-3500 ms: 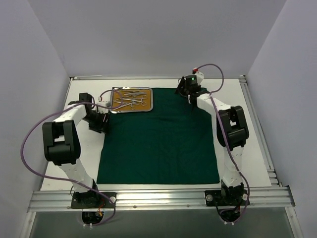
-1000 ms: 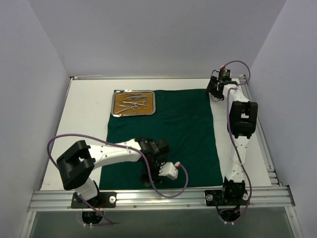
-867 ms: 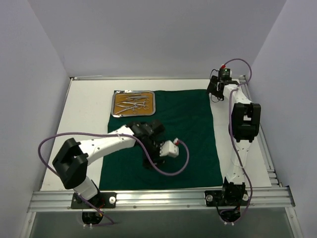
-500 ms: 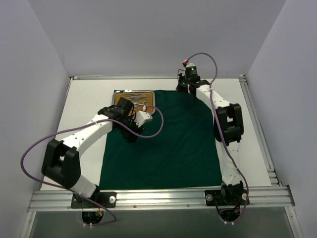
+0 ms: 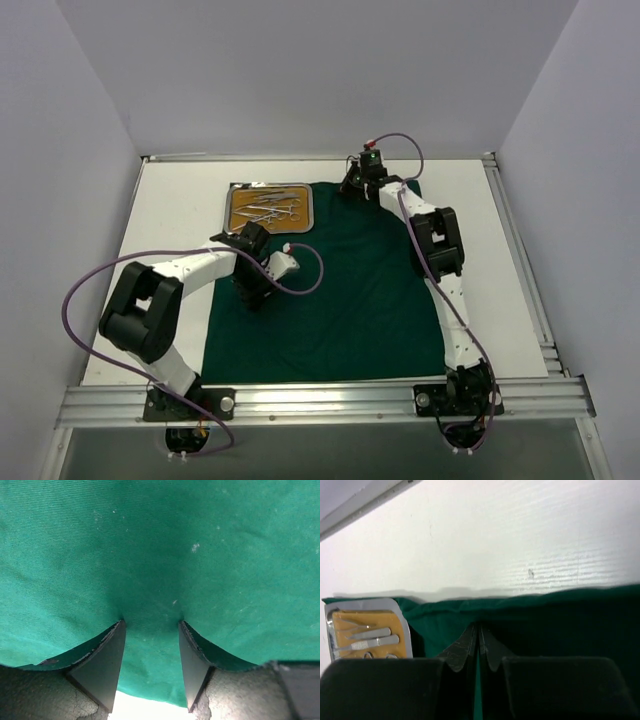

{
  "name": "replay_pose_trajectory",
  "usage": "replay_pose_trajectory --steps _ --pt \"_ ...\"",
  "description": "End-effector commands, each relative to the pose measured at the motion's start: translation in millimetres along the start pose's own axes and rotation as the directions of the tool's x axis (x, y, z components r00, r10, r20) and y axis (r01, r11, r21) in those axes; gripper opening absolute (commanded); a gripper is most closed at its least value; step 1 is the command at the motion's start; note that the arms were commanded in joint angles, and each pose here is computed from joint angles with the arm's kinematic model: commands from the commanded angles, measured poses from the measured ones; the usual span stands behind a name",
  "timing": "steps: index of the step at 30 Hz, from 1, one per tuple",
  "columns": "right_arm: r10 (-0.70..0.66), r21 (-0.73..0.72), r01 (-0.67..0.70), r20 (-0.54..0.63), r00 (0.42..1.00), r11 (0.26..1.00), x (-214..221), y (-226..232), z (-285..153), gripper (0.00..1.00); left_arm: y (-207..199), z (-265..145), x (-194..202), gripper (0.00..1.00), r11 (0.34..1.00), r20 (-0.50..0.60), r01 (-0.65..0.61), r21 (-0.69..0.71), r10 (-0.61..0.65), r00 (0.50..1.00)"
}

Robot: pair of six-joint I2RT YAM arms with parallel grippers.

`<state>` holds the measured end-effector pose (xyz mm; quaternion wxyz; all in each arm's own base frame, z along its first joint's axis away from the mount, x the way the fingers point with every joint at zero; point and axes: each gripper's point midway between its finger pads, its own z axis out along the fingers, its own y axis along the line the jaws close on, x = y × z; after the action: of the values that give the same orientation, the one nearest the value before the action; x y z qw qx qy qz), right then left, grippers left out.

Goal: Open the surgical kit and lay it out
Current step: Smooth out the surgical kit at the center of the board.

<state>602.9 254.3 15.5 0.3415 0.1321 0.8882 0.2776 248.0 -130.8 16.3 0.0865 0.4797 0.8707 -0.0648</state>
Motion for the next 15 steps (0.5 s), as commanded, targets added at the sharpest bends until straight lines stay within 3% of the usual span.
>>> replay_pose_trajectory --steps 1,9,11,15 --pt "0.092 0.150 -0.091 0.000 0.996 0.984 13 -46 17 0.00 -13 7 15 0.56 0.996 -0.033 -0.052 0.066 0.054 0.998" --pt "0.118 0.149 -0.126 0.064 0.991 0.981 -19 -53 13 0.00 -28 5 30 0.54 0.985 -0.049 -0.078 0.153 0.087 0.995" --pt "0.100 0.116 -0.108 0.073 0.992 0.987 -31 -44 10 0.00 -31 -3 20 0.55 0.982 0.000 -0.081 0.173 0.083 0.997" --pt "-0.023 0.096 0.015 0.088 0.996 0.995 -51 -16 -25 0.00 -5 -43 -25 0.61 0.988 0.176 0.039 0.149 -0.065 0.982"
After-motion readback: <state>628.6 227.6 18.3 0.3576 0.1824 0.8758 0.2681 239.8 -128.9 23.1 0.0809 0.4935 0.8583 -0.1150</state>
